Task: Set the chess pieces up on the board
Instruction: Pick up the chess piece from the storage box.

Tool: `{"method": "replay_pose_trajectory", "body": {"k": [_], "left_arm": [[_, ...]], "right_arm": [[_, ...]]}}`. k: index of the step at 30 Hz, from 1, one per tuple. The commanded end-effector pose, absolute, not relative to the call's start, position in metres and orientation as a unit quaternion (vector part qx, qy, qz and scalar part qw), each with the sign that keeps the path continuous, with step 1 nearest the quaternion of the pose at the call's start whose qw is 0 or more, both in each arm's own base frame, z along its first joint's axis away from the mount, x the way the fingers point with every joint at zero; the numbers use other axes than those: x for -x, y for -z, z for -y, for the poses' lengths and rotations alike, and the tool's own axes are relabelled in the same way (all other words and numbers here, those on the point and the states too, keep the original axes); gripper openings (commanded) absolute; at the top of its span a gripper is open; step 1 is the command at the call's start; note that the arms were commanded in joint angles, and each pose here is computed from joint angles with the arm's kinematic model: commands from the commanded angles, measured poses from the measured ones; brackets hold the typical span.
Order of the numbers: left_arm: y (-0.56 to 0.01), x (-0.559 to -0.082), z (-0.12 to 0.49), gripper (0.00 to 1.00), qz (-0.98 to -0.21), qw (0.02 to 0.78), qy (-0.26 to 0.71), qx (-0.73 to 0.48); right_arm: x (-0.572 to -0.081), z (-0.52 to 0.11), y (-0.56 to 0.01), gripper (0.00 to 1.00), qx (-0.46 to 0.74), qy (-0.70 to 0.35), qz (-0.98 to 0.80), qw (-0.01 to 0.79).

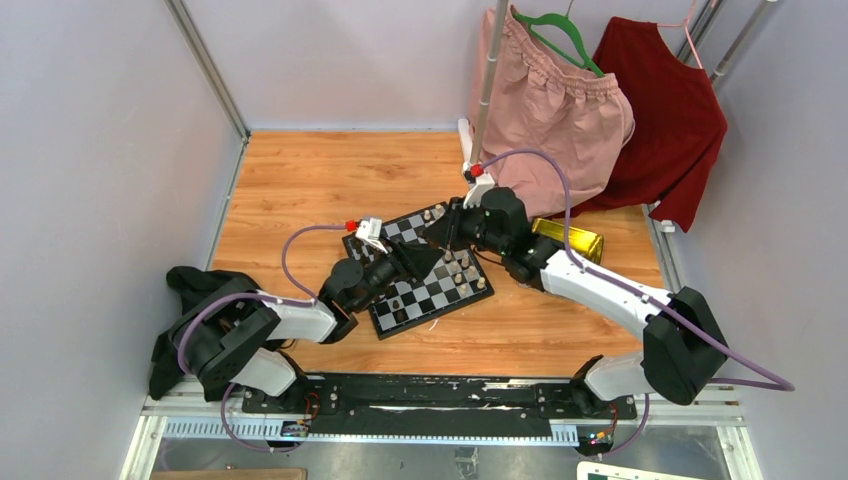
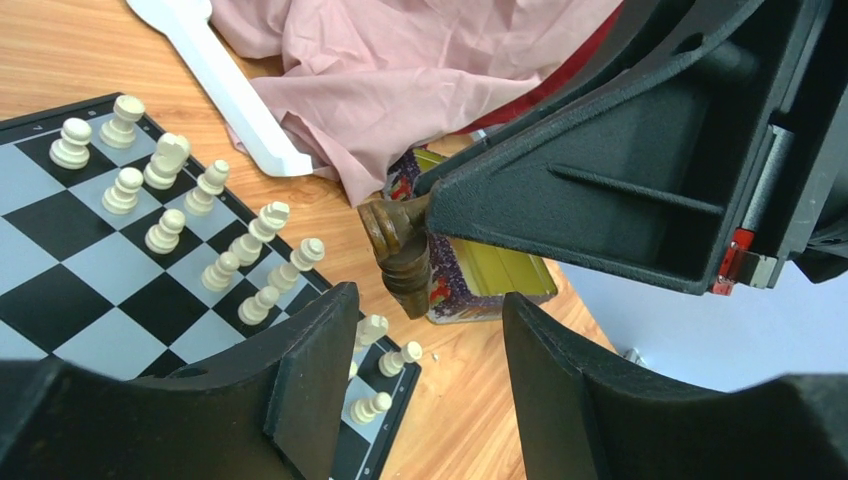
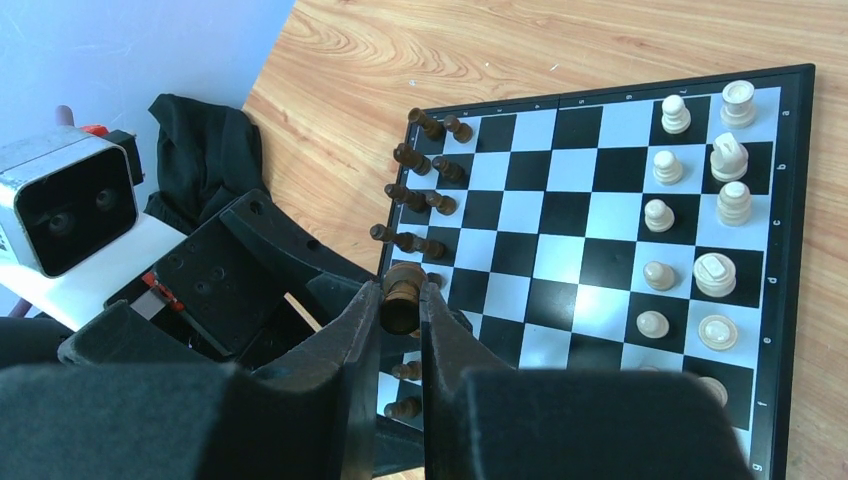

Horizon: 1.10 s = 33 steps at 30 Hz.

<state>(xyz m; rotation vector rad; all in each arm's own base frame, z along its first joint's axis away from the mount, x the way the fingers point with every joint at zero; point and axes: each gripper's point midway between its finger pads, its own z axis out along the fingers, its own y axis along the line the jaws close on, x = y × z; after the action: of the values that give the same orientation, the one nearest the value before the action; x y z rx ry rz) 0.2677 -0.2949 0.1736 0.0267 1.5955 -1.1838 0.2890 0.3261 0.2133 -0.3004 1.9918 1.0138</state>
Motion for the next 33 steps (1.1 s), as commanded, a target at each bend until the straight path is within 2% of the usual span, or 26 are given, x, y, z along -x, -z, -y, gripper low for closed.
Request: {"method": "replay_pose_trajectory", "body": {"k": [1,17,20,25,33], "left_arm": [[-0.1782,-0.2712,0.2920,0.61,-0.661,0.562,0.497,-0.001],[-0.1761,-0.2743,0.2934,0.59,-0.647,0.570,0.507,0.013],[-0.1741,-0.2742,0.2931,0.55,-0.645,0.570,0.508,0.016],[-0.1778,-0.2735,0.2934,0.39,-0.637,0.574,0.514,0.018],[-0.1801,-0.2738,0.2906,0.32,-0.634,0.579,0.512,0.022]], "right_arm": [[-0.2795,-0.3320,-0.2225,0.00,0.125,-0.425,-0.786,0.432],[-0.2748,-0.3316,-0.2285,0.00,0.096,-0.451,-0.776,0.430],[-0.2741,-0.3324,-0.2294,0.00,0.095,-0.455,-0.775,0.428],[-0.2730,-0.3329,-0.2276,0.00,0.093,-0.459,-0.775,0.425],[-0.2725,-0.3322,-0.2259,0.00,0.093,-0.459,-0.775,0.424]]}}
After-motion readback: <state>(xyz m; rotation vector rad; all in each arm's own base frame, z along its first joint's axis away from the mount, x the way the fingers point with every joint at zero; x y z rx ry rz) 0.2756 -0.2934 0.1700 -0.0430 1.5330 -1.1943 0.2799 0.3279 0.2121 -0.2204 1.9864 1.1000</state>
